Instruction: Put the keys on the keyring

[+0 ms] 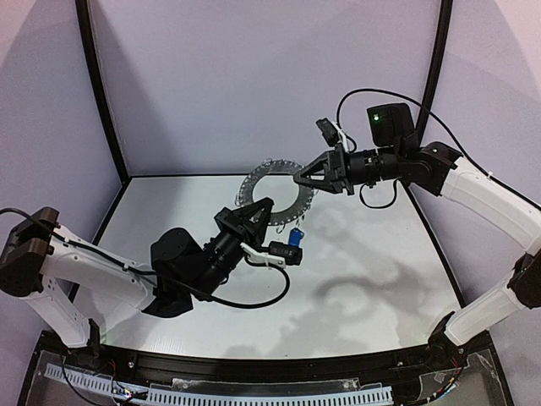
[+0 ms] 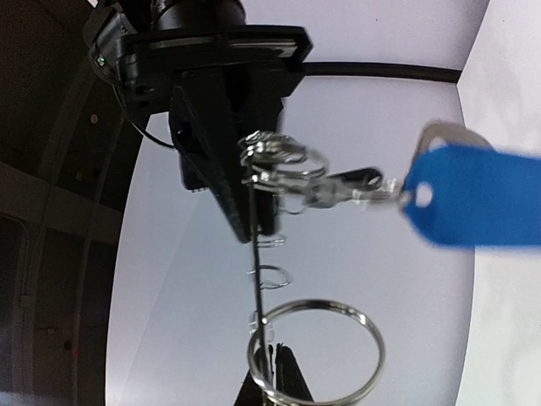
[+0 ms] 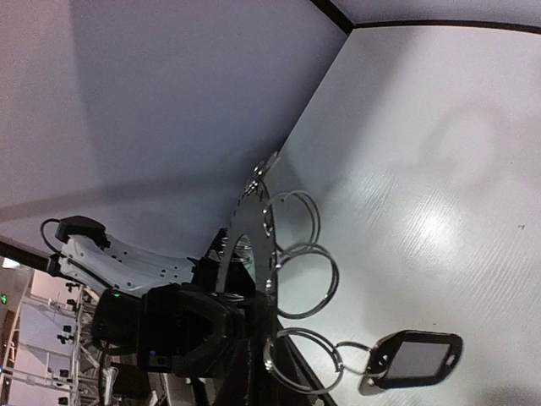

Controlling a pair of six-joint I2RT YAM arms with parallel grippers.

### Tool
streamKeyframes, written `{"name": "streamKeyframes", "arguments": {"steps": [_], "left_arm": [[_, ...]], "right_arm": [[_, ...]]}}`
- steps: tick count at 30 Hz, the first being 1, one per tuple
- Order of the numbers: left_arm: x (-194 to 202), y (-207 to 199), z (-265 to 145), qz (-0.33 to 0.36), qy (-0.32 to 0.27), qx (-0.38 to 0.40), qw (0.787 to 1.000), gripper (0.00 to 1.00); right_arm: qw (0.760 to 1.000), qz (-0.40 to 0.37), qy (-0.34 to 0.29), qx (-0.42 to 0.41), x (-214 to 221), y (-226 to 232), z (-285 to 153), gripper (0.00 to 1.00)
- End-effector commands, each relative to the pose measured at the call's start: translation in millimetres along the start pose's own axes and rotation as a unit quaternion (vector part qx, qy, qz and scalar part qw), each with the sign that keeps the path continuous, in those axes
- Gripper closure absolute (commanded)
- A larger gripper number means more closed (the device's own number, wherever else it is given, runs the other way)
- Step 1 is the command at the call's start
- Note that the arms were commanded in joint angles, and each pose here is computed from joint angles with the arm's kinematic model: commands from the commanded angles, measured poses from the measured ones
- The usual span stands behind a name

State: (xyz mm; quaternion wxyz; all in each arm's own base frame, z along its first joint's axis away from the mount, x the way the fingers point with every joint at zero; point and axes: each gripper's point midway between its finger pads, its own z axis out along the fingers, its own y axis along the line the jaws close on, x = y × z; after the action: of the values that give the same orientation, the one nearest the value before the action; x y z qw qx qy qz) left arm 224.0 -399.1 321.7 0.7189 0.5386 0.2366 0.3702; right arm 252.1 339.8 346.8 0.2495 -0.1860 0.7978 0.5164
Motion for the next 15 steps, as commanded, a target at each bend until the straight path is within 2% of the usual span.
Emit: {"name": "streamKeyframes", "arguments": {"steps": [1, 2, 3, 4, 5, 7, 8, 15], "left_arm": [[0.1, 8.9, 3.0, -0.021, -0.001, -0.023, 1.0, 0.99], [0.1, 7.1, 3.3, -0.026, 0.001, -0.022, 0.999, 0.97], [0.8, 6.0, 3.5, -0.03, 0.004, -0.022, 0.999, 0.9], [1.6, 4.4, 3.7, -0.034, 0.007, -0.021, 0.999, 0.76], [3.0, 3.2, 3.8, -0.04, 0.012, -0.021, 0.999, 0.52], [6.5, 0.5, 4.1, -0.064, 0.025, -0.022, 0.997, 0.1], [9.0, -3.8, 4.3, -0.071, 0.035, -0.019, 0.997, 0.03], [30.2, -25.2, -3.4, -0.194, 0.108, -0.001, 0.975, 0.01]], "right_arm": [[0.999, -0.015, -0.002, -0.046, 1.1, 14.6, 3.4, 1.0], [0.999, -0.012, -0.002, -0.046, 0.7, 12.6, 4.4, 1.0], [0.999, -0.007, -0.004, -0.043, 0.4, 9.1, 5.5, 1.0], [0.999, -0.001, -0.007, -0.038, -0.4, 4.2, 6.3, 1.0], [0.999, 0.004, -0.012, -0.034, -1.8, -0.7, 6.5, 1.0], [0.999, 0.013, -0.035, -0.021, -8.0, -13.3, 4.0, 1.0], [0.999, 0.018, -0.049, -0.013, -11.1, -19.9, 2.3, 1.0], [0.989, 0.048, -0.12, 0.072, -17.2, -90.9, -6.6, 1.0]]}}
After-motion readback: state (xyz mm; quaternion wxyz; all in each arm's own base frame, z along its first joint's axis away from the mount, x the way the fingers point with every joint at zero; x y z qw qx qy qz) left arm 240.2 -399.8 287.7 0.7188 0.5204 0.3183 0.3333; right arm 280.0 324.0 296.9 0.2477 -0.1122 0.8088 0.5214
